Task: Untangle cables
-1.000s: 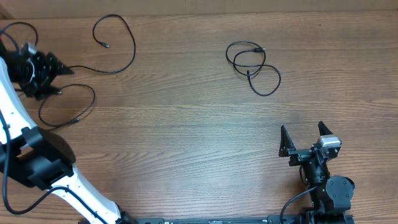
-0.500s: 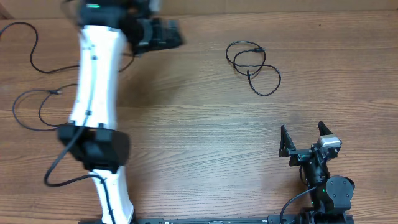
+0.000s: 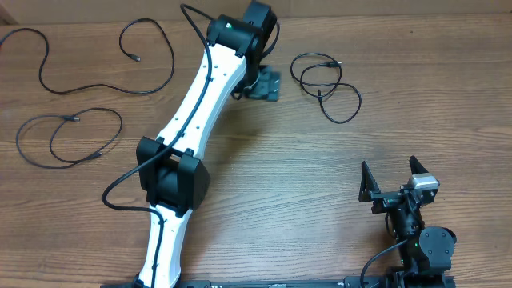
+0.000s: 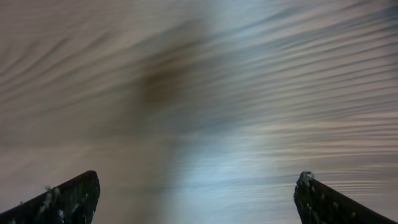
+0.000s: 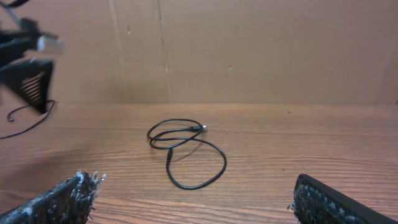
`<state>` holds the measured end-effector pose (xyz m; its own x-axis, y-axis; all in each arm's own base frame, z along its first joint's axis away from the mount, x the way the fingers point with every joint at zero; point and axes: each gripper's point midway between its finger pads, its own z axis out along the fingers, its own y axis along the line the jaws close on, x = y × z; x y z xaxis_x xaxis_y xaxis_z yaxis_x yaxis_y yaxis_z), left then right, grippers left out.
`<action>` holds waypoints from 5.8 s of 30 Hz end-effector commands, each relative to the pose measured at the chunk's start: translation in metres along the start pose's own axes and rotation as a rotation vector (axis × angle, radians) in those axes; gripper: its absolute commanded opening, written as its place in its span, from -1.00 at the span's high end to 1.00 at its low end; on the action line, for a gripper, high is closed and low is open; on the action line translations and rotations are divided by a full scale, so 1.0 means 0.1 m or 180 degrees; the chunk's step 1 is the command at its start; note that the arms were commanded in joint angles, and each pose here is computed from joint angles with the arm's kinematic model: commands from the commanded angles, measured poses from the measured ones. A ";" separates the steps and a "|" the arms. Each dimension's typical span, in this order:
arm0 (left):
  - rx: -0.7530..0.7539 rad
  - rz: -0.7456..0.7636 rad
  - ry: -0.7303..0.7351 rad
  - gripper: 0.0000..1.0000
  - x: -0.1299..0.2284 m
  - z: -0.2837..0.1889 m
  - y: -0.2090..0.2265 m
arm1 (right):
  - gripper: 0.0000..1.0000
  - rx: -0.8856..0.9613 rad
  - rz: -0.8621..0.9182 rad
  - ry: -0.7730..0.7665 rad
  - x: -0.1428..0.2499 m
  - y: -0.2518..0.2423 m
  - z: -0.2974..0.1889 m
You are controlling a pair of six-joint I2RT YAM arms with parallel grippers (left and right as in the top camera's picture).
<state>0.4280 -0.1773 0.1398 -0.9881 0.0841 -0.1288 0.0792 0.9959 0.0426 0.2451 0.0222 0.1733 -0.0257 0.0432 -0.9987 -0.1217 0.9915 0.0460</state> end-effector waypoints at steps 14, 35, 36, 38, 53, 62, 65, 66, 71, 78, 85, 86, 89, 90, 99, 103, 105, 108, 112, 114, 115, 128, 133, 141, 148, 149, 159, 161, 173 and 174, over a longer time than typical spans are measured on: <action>-0.0100 -0.1399 0.0764 -1.00 0.36 0.16 2.21 | -1.00 0.0034 -0.0018 -0.0007 0.02 -0.02 0.00; -0.0314 -0.1448 0.1075 -0.66 0.86 0.97 3.03 | -0.99 0.0034 -0.0018 -0.0007 0.02 -0.02 0.00; -0.0318 -0.1448 0.1068 -0.51 0.86 1.01 3.03 | -1.00 0.0035 -0.0018 -0.0007 0.02 -0.02 0.00; -0.0355 -0.1445 0.1050 -0.28 0.87 1.09 3.04 | -1.00 0.0035 -0.0018 -0.0007 0.02 -0.02 0.00; -0.1020 -0.1834 0.0644 0.92 0.85 1.23 3.79 | -1.00 0.0034 -0.0018 -0.0007 0.02 -0.02 0.00; -0.1441 -0.1974 0.0254 0.92 0.75 1.02 4.43 | -1.00 0.0035 -0.0018 -0.0007 0.02 -0.02 0.00; -0.1498 -0.1985 0.0038 0.91 0.61 0.81 4.62 | -1.00 0.0035 -0.0018 -0.0007 0.02 -0.02 0.00; -0.1513 -0.2035 -0.0131 0.92 0.49 0.65 4.70 | -1.00 0.0035 -0.0018 -0.0007 0.02 -0.02 0.00; -0.0978 -0.2117 -0.0500 0.19 0.17 0.42 4.54 | -1.00 0.0035 -0.0018 -0.0007 0.02 -0.02 0.00; -0.0482 -0.2327 -0.0145 -0.38 0.34 0.51 4.14 | -1.00 0.0035 -0.0018 -0.0007 0.02 -0.02 0.00; 0.0332 -0.2406 0.0417 -0.96 0.58 0.51 3.53 | -1.00 0.0034 -0.0018 -0.0007 0.02 -0.02 0.00; 0.0448 -0.2409 0.0479 -1.00 0.59 0.49 3.44 | -1.00 0.0035 -0.0018 -0.0007 0.02 -0.02 0.00; 0.0620 -0.2395 0.0647 -0.96 0.65 0.46 3.26 | -1.00 0.0035 -0.0018 -0.0007 0.02 -0.02 0.00; 0.0624 -0.2411 0.0697 -0.95 0.66 0.44 3.21 | -0.99 0.0035 -0.0018 -0.0007 0.02 -0.02 0.00; 0.0564 -0.2459 -0.0055 -0.99 0.17 -0.16 2.87 | -1.00 0.0035 -0.0018 -0.0007 0.02 -0.02 0.00; 0.0607 -0.2214 -0.0557 -0.99 -0.08 -0.57 2.64 | -1.00 0.0035 -0.0018 -0.0007 0.02 -0.02 0.00; 0.0639 -0.2075 -0.0714 -0.99 -0.15 -0.73 2.48 | -1.00 0.0035 -0.0018 -0.0007 0.02 -0.02 0.00; 0.0773 -0.1904 -0.0758 -0.99 -0.20 -0.83 2.21 | -0.99 0.0035 -0.0018 -0.0007 0.02 -0.02 0.00; 0.0949 -0.1681 -0.0730 -1.00 -0.28 -0.83 1.86 | -1.00 0.0035 -0.0018 -0.0007 0.02 -0.02 0.00; 0.0887 -0.1484 -0.0807 -1.00 -0.35 -0.81 1.78 | -1.00 0.0035 -0.0018 -0.0007 0.02 -0.02 0.00; 0.0774 -0.1432 -0.0827 -0.99 -0.36 -0.79 1.80 | -1.00 0.0035 -0.0018 -0.0007 0.02 -0.02 0.00; 0.0507 -0.1242 -0.0753 -1.00 -0.34 -0.68 1.43 | -1.00 0.0035 -0.0018 -0.0007 0.02 -0.02 0.00; -0.0558 -0.1102 -0.0760 -1.00 -0.21 -0.67 1.95 | -1.00 0.0035 -0.0018 -0.0007 0.02 -0.02 0.00; -0.0558 -0.1158 -0.0408 -0.99 0.05 -0.61 2.06 | -1.00 0.0035 -0.0018 -0.0007 0.02 -0.02 0.00; 0.1813 -0.0810 -0.0626 -1.00 -0.35 -0.89 0.78 | -1.00 0.0035 -0.0018 -0.0007 0.02 -0.02 0.00; 0.1978 -0.0736 -0.0704 -1.00 -0.41 -0.96 0.68 | -1.00 0.0035 -0.0018 -0.0007 0.02 -0.02 0.00; 0.2108 -0.0642 -0.1393 -1.00 -0.86 -1.26 -0.33 | -0.99 0.0035 -0.0018 -0.0007 0.02 -0.02 0.00; 0.2010 -0.0600 -0.1526 -1.00 -0.89 -1.27 -0.52 | -1.00 0.0035 -0.0018 -0.0007 0.02 -0.02 0.00; 0.1517 -0.0250 -0.1657 -0.87 -0.92 -0.52 -1.49 | -1.00 0.0035 -0.0018 -0.0007 0.02 -0.02 0.00; 0.1480 -0.0185 -0.1615 -0.71 -0.92 -0.37 -1.54 | -1.00 0.0035 -0.0018 -0.0007 0.02 -0.02 0.00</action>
<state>0.4879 -0.3405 0.2301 -0.8034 -0.0960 -0.5877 0.2349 0.8558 -0.4609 0.2451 0.0221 0.1734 -0.0253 0.0432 -0.9987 -0.1213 0.9915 0.0460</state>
